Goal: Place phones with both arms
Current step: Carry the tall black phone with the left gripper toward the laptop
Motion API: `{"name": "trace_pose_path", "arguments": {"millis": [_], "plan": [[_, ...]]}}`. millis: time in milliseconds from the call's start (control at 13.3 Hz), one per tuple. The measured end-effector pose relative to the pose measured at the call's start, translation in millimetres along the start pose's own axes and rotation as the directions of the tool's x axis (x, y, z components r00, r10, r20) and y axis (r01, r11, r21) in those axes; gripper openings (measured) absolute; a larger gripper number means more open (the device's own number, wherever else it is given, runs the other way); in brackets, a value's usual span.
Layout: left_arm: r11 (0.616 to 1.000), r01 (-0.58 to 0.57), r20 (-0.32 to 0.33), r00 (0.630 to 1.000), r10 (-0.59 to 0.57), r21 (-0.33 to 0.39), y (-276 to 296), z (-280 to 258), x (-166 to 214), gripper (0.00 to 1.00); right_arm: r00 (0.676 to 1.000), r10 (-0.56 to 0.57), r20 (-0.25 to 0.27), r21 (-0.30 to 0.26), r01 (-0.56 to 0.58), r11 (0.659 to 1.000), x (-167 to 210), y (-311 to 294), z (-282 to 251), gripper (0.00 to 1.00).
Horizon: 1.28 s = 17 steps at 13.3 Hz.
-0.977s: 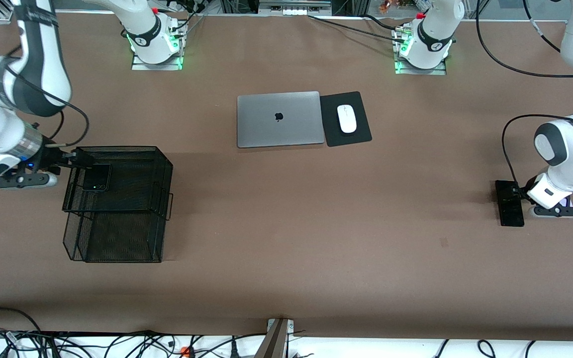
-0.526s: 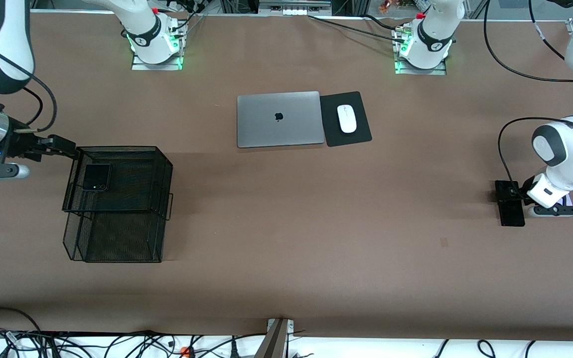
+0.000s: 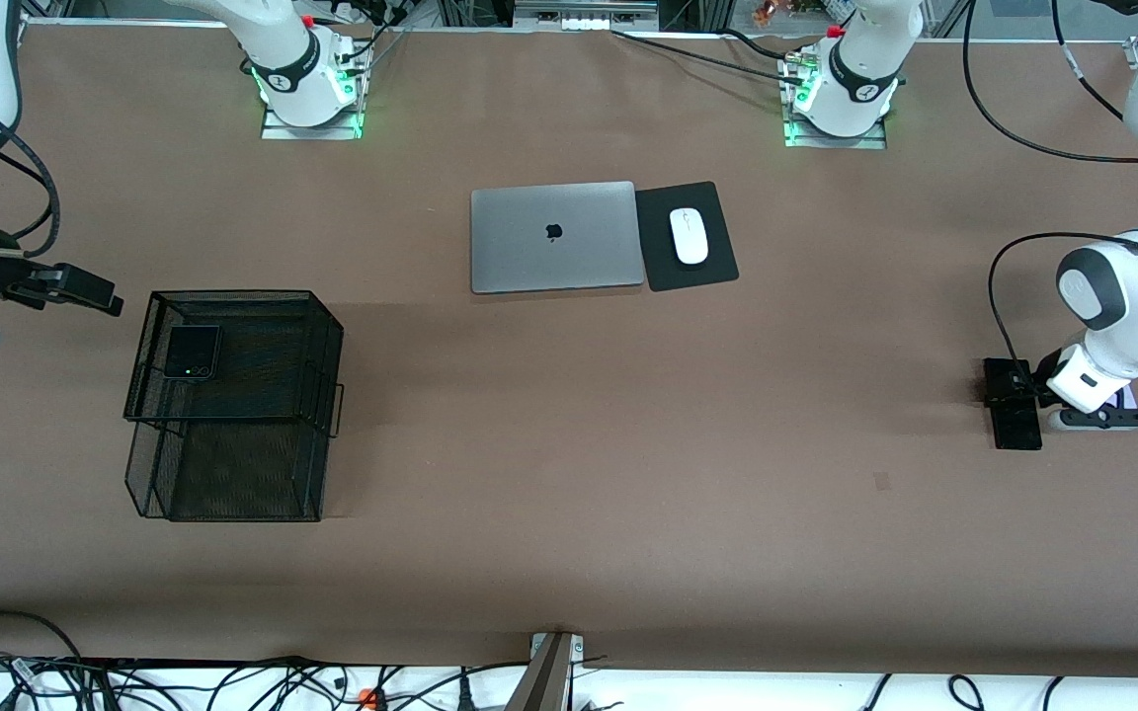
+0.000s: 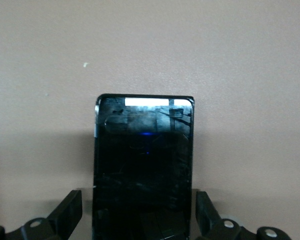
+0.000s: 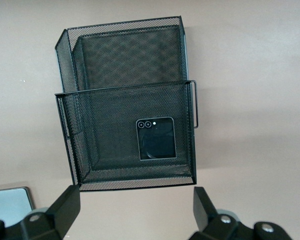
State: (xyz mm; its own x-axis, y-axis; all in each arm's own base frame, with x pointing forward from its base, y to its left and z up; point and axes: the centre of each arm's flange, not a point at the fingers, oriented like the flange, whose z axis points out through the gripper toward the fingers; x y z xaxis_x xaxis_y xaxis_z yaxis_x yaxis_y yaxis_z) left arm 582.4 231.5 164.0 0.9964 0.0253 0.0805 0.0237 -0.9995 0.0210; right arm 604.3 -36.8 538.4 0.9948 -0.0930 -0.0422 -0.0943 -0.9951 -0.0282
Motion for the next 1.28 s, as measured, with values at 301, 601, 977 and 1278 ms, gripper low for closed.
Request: {"name": "trace_pose_path", "arguments": {"millis": [301, 601, 977, 1278], "plan": [[1.000, 0.004, -0.003, 1.000, -0.004, -0.014, -1, 1, -1, 0.91, 1.000, 0.004, -0.002, -0.021, -0.004, 1.000, 0, 2, -2, 1.00], [0.998, -0.066, -0.012, 0.998, 0.066, -0.012, -2, -3, 2, 0.79, 1.000, 0.003, -0.006, -0.023, -0.003, 1.000, 0, 2, -4, 1.00], [0.986, -0.136, 0.121, 0.982, 0.148, -0.098, 29, -72, 51, 0.79, 1.000, 0.007, -0.010, -0.024, -0.008, 1.000, 1, 4, -6, 1.00], [0.976, -0.176, 0.245, 0.948, 0.203, -0.130, 110, -165, 97, 0.79, 1.000, 0.009, -0.011, -0.024, -0.009, 1.000, 1, 5, -6, 1.00]]}}
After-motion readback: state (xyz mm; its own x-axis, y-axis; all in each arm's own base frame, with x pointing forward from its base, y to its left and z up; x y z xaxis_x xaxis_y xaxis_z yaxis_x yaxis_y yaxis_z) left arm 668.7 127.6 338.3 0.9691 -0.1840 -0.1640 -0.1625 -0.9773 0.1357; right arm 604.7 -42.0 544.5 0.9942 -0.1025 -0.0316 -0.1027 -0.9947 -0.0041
